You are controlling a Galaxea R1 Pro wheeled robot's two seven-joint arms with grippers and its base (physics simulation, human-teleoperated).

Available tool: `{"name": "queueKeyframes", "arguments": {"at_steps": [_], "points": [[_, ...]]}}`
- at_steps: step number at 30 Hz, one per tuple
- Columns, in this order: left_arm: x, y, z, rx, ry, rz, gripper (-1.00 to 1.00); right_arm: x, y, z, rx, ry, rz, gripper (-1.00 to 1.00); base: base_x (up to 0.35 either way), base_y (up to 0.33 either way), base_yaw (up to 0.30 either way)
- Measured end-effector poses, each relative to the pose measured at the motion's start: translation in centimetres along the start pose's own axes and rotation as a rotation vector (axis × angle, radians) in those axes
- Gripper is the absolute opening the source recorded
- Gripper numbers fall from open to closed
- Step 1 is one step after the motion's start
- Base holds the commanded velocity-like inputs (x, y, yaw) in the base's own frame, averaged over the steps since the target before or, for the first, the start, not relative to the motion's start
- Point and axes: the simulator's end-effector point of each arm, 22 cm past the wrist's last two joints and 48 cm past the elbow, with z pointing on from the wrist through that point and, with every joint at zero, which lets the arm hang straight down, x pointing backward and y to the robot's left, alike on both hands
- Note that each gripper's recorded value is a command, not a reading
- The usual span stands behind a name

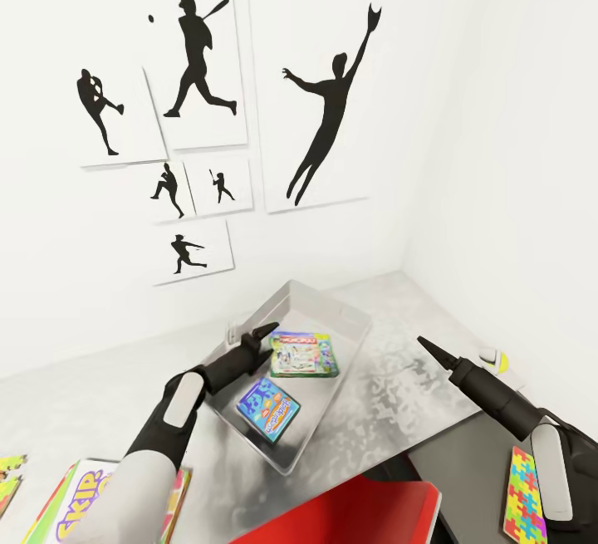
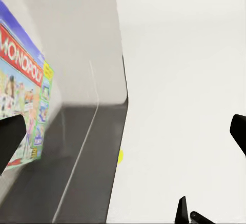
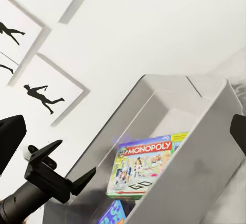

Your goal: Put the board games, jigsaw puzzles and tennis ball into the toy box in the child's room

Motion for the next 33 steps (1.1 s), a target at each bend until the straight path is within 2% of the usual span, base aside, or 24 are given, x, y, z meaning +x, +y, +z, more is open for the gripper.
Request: {"name": "queueKeyframes", "arguments": {"at_steps": [12,21,33], "points": [[-0.7,-1.7,-1.9,0.007,0.093,0.010,1.00,0.0,0.0,0.0,0.001,0.001,-0.001,1.00,0.000,0.000,0.000],[-1.8,-1.1,-3.6,-0.016,0.117,0.012,1.00,0.0,0.0,0.0,0.002,0.001,-0.001,1.00,0.000,0.000,0.000],[-2.1,-2.7,-4.4,-0.001,0.153,0.033,1.00,0.1,0.0,0.0,0.001,0.001,0.000,1.00,0.000,0.000,0.000]]}}
